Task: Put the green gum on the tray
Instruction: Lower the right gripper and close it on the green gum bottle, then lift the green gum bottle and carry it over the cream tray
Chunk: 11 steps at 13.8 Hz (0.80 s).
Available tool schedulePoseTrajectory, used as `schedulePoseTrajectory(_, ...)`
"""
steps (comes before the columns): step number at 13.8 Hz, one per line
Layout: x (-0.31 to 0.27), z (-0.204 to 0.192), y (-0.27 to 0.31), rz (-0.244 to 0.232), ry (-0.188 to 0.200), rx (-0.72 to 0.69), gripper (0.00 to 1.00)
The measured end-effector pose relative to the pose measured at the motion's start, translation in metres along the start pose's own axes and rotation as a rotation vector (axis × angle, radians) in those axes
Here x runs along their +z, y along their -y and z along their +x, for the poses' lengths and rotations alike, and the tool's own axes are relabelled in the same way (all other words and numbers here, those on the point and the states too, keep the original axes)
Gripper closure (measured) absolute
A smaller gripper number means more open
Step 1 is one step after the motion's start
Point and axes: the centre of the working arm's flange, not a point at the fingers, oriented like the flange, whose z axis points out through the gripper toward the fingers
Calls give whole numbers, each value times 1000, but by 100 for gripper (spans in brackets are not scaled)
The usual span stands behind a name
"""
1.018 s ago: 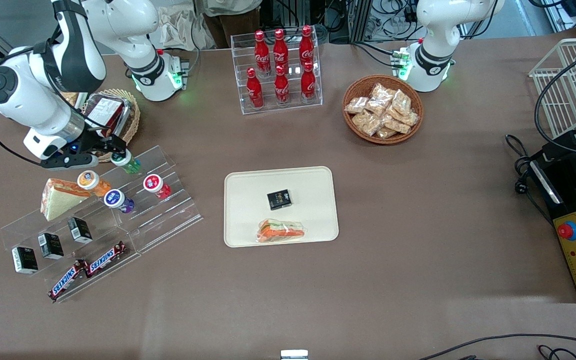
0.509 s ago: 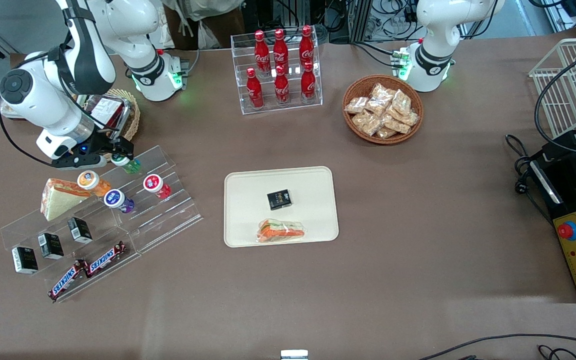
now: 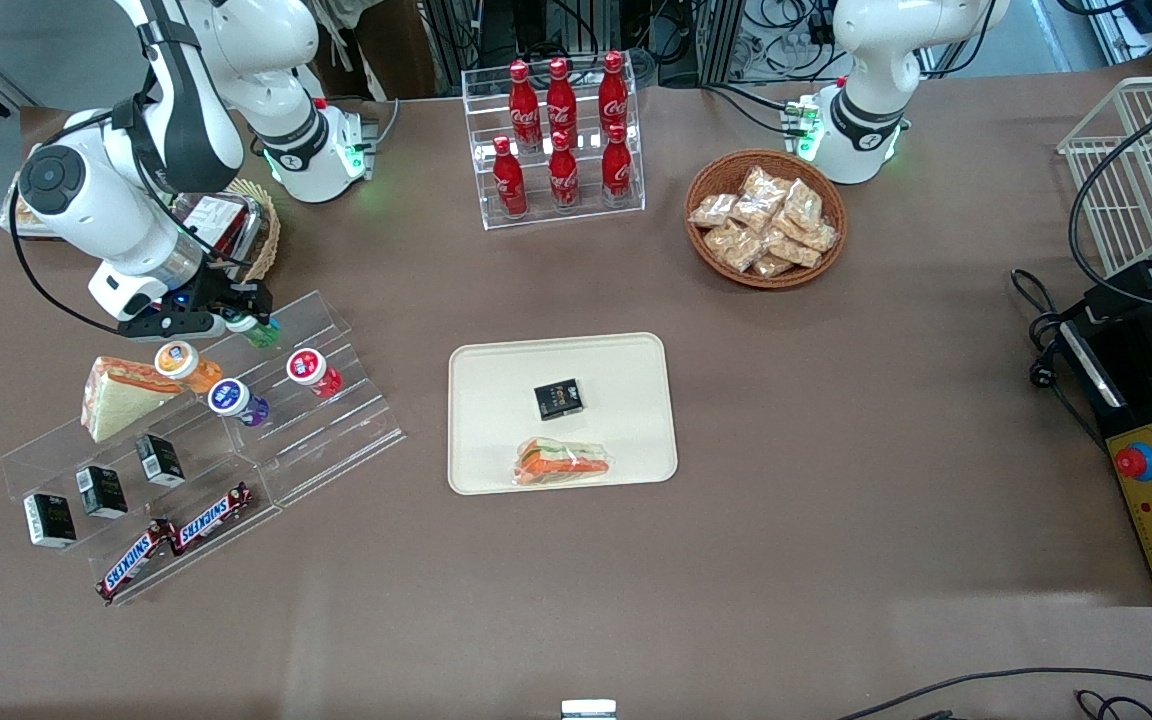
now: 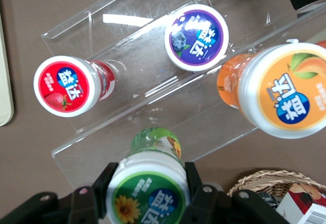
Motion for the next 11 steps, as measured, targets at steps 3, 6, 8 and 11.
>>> schedulePoseTrajectory(3,-1,1,0,0,-2,0,41)
schedulePoseTrajectory(6,-25,11,1,1,6,-1,41)
schedulePoseTrajectory(8,-67,22,3,12,31,0,41)
schedulePoseTrajectory(11,-140,32,15,39,62,-11,41)
